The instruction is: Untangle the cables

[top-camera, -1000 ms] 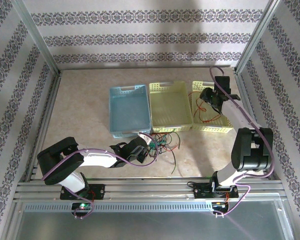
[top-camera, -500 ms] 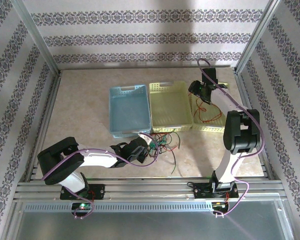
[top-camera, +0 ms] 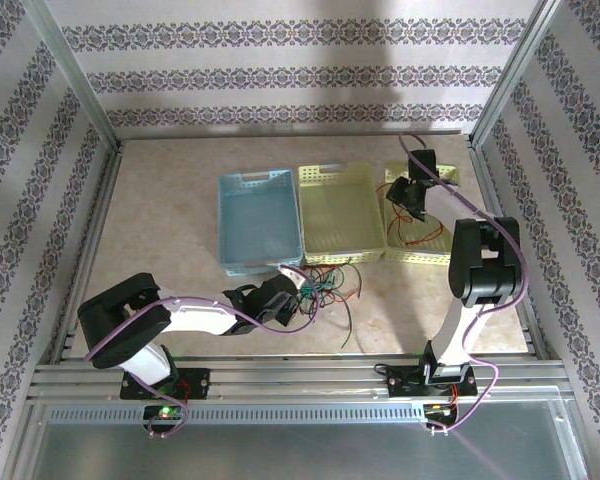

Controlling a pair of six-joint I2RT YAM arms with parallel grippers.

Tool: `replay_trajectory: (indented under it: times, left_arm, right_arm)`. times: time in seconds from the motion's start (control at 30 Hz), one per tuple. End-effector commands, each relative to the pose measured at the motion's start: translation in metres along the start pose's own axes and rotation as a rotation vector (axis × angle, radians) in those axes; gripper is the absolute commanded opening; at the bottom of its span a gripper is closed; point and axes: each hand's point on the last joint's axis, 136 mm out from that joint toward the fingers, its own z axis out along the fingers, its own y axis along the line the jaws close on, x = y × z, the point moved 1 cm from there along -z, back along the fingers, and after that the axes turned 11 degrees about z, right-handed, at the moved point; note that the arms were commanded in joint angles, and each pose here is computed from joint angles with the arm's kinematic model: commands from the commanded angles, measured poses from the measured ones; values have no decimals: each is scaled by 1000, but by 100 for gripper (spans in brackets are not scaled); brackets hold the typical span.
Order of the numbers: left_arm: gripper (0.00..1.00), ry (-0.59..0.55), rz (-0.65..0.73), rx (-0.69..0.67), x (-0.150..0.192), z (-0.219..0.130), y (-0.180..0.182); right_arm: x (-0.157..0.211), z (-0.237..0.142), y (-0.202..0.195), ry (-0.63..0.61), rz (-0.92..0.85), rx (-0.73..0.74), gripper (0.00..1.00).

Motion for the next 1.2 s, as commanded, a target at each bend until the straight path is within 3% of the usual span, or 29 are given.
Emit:
replay_trajectory:
  times: [0.0, 0.2, 0.33, 0.43, 0.57, 0.77, 0.9, 1.17]
  left_arm:
    - [0, 188, 73, 11, 51, 6, -6]
    - [0, 137, 43, 3, 40, 4, -5]
    - [0, 96, 13, 5, 33, 2, -5]
    - [0, 68, 9, 4, 31, -2, -4]
    - [0, 9, 2, 39, 25, -10, -6]
    - [0, -34, -10, 76, 20, -17, -8]
    - [0, -26, -6, 84, 20, -14, -9]
    - [0, -15, -5, 76, 21, -14, -8]
  right_arm:
    - [-11, -14, 0, -43, 25, -17, 50]
    - [15, -56, 8, -40, -7, -112, 49]
    - [68, -103, 10, -33, -134, -178, 49]
    - [129, -128, 8, 80, -244, -271, 49]
    - [212, -144, -5, 324, -359, -379, 46]
    - [292, -153, -12, 601, -485, -458, 35]
    - [317, -154, -2, 650, -624, -469, 35]
    - [325, -143, 17, 653, -701, -459, 30]
